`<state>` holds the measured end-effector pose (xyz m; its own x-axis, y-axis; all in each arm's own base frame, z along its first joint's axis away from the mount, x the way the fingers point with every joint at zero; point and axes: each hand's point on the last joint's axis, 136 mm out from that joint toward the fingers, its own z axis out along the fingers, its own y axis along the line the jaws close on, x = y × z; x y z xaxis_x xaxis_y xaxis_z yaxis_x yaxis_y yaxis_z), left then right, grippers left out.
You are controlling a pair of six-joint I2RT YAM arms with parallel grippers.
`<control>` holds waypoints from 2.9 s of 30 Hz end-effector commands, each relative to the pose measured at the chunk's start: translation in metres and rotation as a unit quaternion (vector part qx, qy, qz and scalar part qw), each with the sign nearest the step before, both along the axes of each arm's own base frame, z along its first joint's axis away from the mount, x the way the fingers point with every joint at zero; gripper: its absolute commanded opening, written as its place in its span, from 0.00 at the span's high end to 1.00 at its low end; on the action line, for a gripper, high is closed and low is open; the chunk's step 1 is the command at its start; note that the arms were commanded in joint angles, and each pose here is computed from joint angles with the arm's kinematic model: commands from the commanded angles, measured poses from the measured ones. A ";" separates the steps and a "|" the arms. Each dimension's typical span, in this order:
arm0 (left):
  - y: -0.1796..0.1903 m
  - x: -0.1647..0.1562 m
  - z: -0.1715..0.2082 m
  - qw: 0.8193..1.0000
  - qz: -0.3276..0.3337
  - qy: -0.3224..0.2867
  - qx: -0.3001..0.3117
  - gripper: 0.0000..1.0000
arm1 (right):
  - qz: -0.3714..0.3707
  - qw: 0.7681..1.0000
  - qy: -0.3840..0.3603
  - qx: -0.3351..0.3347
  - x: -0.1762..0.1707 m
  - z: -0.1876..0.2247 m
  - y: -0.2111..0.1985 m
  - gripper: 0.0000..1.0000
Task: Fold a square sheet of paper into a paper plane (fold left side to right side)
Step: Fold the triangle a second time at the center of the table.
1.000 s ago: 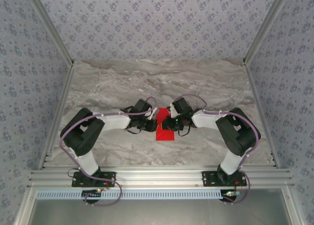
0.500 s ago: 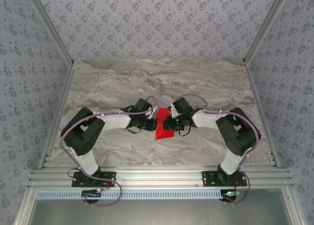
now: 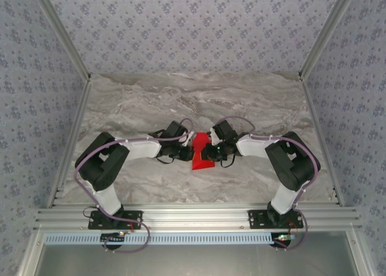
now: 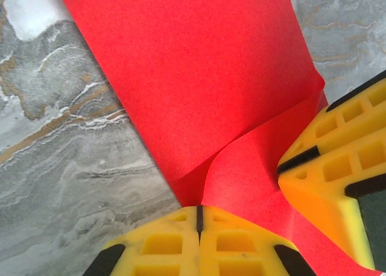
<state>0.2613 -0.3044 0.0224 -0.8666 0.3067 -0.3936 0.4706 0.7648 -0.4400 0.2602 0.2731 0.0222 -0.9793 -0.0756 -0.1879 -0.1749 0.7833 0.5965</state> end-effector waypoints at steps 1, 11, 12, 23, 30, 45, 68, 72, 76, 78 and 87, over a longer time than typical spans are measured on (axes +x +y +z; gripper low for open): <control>-0.008 -0.006 0.000 1.000 -0.022 0.000 -0.007 1.00 | 0.004 1.000 -0.017 0.004 -0.001 0.013 -0.004 0.86; -0.010 -0.007 0.003 1.000 -0.024 -0.003 -0.006 1.00 | 0.001 1.000 -0.030 0.009 -0.001 0.023 -0.011 0.84; -0.010 -0.007 0.002 1.000 -0.024 -0.003 -0.006 1.00 | 0.000 1.000 -0.026 0.011 -0.002 0.022 -0.010 0.84; -0.012 -0.011 -0.003 1.000 -0.029 0.000 -0.001 1.00 | -0.002 1.000 0.002 -0.005 0.003 0.000 -0.002 0.85; -0.013 -0.012 0.005 1.000 -0.027 -0.003 -0.008 0.94 | -0.006 0.998 0.031 -0.050 -0.009 -0.018 -0.018 0.86; -0.023 -0.032 0.071 0.985 -0.015 0.036 -0.165 0.84 | -0.002 0.997 0.039 -0.066 -0.016 -0.025 -0.024 0.86; -0.042 -0.058 0.022 0.974 -0.037 0.155 -0.159 0.97 | 0.003 0.997 0.044 -0.071 -0.017 -0.027 -0.022 0.87; -0.041 -0.061 0.016 0.976 -0.039 0.159 -0.146 0.97 | 0.004 0.996 0.044 -0.072 -0.017 -0.028 -0.022 0.87; -0.040 -0.063 0.010 0.977 -0.039 0.163 -0.132 0.97 | 0.005 0.996 0.045 -0.073 -0.017 -0.028 -0.021 0.87; -0.040 -0.065 0.008 0.977 -0.040 0.165 -0.129 0.97 | 0.006 0.996 0.045 -0.073 -0.017 -0.028 -0.022 0.87; -0.040 -0.071 0.000 0.977 -0.043 0.173 -0.119 0.97 | 0.007 0.996 0.045 -0.073 -0.017 -0.028 -0.021 0.87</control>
